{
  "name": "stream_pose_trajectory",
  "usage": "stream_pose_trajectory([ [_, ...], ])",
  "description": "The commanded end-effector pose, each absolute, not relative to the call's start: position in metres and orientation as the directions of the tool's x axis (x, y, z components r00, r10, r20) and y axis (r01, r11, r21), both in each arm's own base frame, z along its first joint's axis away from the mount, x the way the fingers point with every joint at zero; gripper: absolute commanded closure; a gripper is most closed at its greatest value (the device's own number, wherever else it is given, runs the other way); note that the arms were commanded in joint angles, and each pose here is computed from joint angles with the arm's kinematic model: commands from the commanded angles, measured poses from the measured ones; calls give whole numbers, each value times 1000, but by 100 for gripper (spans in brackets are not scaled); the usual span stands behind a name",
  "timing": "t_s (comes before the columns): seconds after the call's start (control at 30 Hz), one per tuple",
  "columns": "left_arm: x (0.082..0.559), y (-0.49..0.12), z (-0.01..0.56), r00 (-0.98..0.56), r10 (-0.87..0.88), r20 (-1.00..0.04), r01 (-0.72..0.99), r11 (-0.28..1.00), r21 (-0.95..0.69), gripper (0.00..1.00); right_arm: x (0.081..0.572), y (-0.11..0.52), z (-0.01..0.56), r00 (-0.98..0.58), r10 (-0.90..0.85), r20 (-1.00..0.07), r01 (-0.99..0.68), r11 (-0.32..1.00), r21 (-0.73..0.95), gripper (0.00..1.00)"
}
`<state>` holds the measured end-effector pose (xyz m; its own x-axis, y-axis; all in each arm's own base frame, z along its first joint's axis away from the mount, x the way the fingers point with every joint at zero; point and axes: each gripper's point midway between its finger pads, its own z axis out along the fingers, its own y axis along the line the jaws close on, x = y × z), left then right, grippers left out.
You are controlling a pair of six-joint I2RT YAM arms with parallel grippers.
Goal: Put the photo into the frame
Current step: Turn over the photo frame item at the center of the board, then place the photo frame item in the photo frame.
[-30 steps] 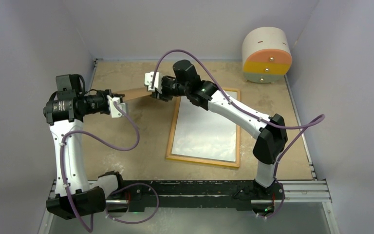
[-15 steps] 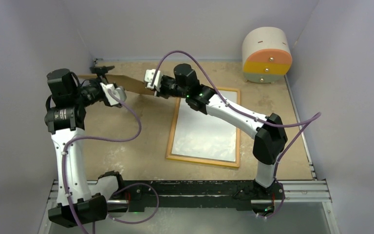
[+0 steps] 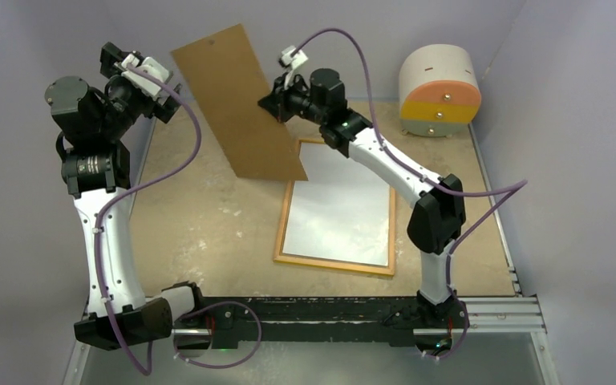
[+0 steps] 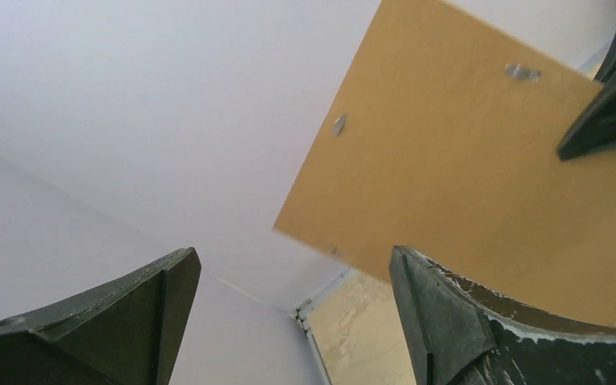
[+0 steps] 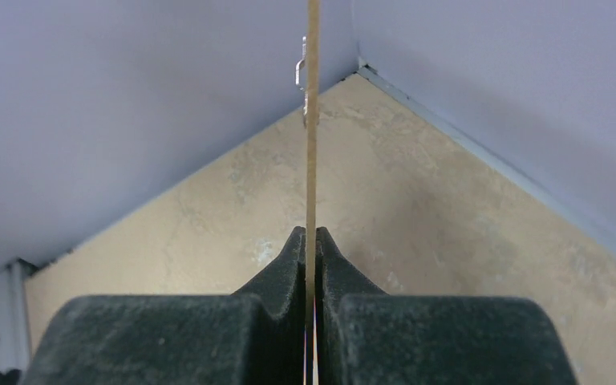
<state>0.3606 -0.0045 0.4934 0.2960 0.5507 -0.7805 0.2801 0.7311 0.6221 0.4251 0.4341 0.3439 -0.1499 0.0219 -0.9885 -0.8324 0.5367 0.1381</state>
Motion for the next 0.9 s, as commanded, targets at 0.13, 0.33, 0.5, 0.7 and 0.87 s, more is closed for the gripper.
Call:
stream_pose_trajectory([
  [0.13,369,19,498,193,479,-856,197,836,512,5,440,402,394,-374,332,-866,-764,419,491,100],
  [0.33,384,39,462,60,476,-877,172,861,479,4,449,371,396,-524,437,-731,-668,323,671,100],
  [0.5,393,52,418,-49,472,-880,173,872,458,5,444,346,389,-627,464,-626,-573,269,774,100],
  [0.7,402,58,381,-134,429,-893,211,893,397,5,436,304,365,-698,498,-514,-449,254,856,100],
  [0.87,409,50,342,-183,396,-900,286,897,337,5,419,257,341,-701,543,-462,-341,313,886,100],
])
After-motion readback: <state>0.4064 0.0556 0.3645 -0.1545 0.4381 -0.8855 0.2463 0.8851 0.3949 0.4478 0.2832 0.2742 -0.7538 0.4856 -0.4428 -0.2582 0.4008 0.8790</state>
